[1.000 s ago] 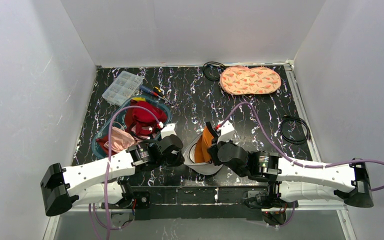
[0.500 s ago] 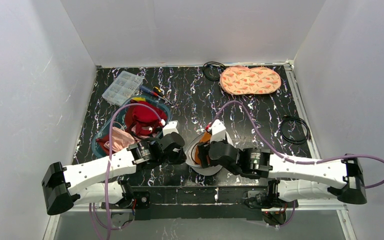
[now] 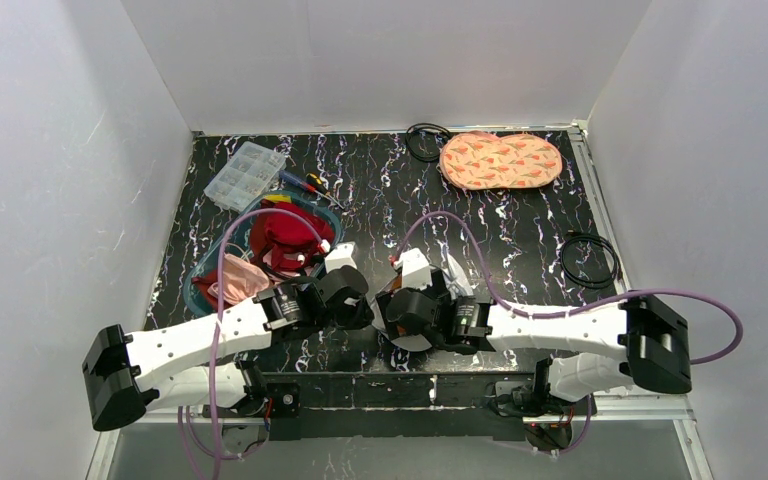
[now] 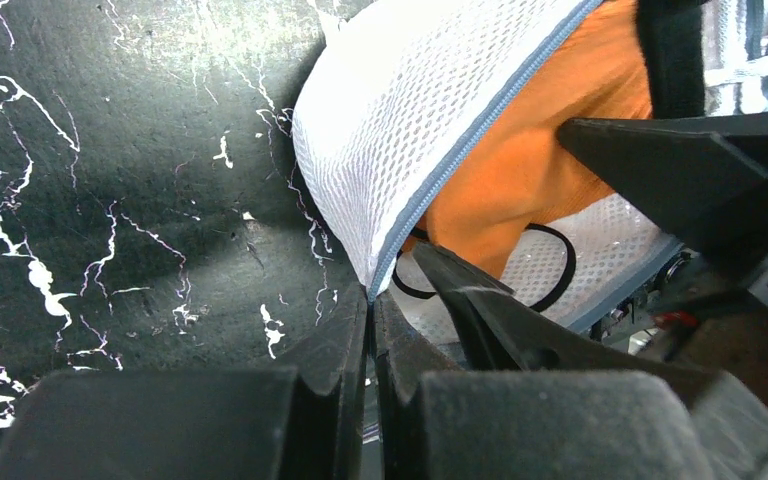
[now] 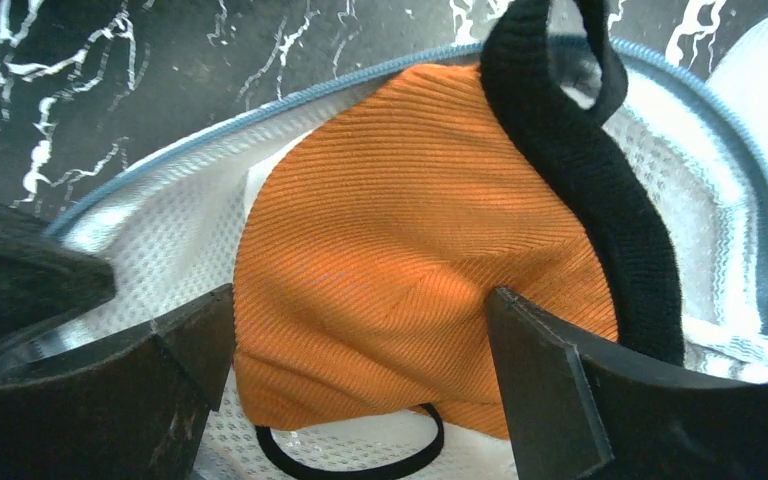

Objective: Unzip the laundry bag and remove the bra
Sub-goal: Pick up the bra from the laundry bag.

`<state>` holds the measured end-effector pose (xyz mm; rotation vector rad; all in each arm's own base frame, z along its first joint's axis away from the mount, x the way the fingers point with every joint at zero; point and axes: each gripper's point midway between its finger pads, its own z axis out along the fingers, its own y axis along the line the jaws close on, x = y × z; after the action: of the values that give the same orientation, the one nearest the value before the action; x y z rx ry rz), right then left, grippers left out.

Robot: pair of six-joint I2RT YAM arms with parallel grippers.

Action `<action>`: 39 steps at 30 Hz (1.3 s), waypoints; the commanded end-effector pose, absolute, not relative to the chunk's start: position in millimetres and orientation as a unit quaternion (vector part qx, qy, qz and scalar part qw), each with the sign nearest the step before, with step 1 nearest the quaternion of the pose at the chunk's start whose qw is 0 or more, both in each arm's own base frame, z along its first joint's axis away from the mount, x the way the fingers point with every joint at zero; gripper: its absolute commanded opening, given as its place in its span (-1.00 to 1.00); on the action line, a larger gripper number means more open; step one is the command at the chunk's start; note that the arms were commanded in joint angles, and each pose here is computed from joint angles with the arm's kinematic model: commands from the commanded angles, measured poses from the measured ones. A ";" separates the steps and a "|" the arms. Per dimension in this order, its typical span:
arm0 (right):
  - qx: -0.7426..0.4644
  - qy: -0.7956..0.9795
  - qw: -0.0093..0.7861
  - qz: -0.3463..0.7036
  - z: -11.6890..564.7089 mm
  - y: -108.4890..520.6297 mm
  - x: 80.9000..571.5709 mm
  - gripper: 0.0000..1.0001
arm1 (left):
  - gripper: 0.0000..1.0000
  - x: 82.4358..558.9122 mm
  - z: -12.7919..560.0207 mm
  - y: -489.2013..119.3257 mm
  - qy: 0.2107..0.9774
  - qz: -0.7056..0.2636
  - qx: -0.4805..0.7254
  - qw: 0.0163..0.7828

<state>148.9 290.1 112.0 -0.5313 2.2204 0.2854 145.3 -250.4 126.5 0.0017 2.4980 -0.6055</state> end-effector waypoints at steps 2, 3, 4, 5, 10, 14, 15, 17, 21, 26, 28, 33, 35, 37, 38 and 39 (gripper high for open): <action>-0.165 0.888 0.413 0.118 92.8 293.8 156.7 0.97 | -1.00 144.3 122.4 -247.6 0.932 -0.228 -0.004 0.282; -0.161 0.889 0.412 0.115 88.2 294.2 158.0 0.97 | -1.00 144.0 121.3 -247.6 0.932 -0.228 -0.005 0.281; -0.157 0.891 0.413 0.109 84.2 293.8 159.5 0.97 | -1.00 143.9 121.2 -248.2 0.932 -0.230 -0.005 0.281; -0.152 0.892 0.414 0.099 79.9 291.8 161.7 0.97 | -1.00 143.6 121.0 -248.3 0.932 -0.230 -0.005 0.280; -0.143 0.895 0.415 0.070 61.9 281.2 166.7 0.86 | -1.00 142.0 119.7 -244.8 0.931 -0.231 -0.006 0.281; -0.145 0.899 0.408 0.067 53.0 276.0 165.5 0.37 | -1.00 141.6 118.2 -242.4 0.931 -0.231 -0.008 0.283; -0.145 0.900 0.406 0.069 52.1 275.2 164.4 0.23 | -1.00 141.6 117.6 -242.0 0.931 -0.230 -0.008 0.283; -0.143 0.900 0.405 0.073 52.3 273.4 163.4 0.01 | -1.00 141.5 116.6 -241.8 0.932 -0.228 -0.008 0.282; -0.147 0.901 0.402 0.074 54.6 267.7 160.4 -0.41 | -1.00 140.9 115.7 -242.8 0.932 -0.230 -0.008 0.280; -0.141 0.896 0.411 0.096 72.2 261.4 158.6 -0.84 | -1.00 140.7 114.1 -242.0 0.933 -0.228 -0.009 0.279; -0.142 0.892 0.414 0.111 82.4 261.2 156.9 -0.97 | -1.00 140.8 114.5 -242.2 0.933 -0.228 -0.009 0.279; -0.172 0.866 0.423 0.202 117.7 277.4 146.1 -0.97 | -1.00 142.3 115.1 -242.3 0.934 -0.223 -0.008 0.281; -0.200 0.847 0.424 0.250 134.4 286.9 137.2 -0.97 | -1.00 143.0 116.3 -242.3 0.934 -0.220 -0.006 0.282; -0.210 0.834 0.426 0.280 149.0 288.7 131.1 -0.97 | -1.00 144.9 119.2 -242.4 0.933 -0.218 -0.005 0.286; -0.217 0.826 0.428 0.297 157.5 289.6 127.5 -0.97 | -1.00 145.6 119.9 -242.2 0.933 -0.216 -0.004 0.287; -0.218 0.819 0.432 0.308 164.6 288.6 125.6 -0.97 | -1.00 146.3 120.2 -242.1 0.933 -0.214 -0.004 0.288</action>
<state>133.1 280.1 129.9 -0.4680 2.1588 0.6162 142.1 -250.0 115.8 -0.0215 2.5010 -0.6356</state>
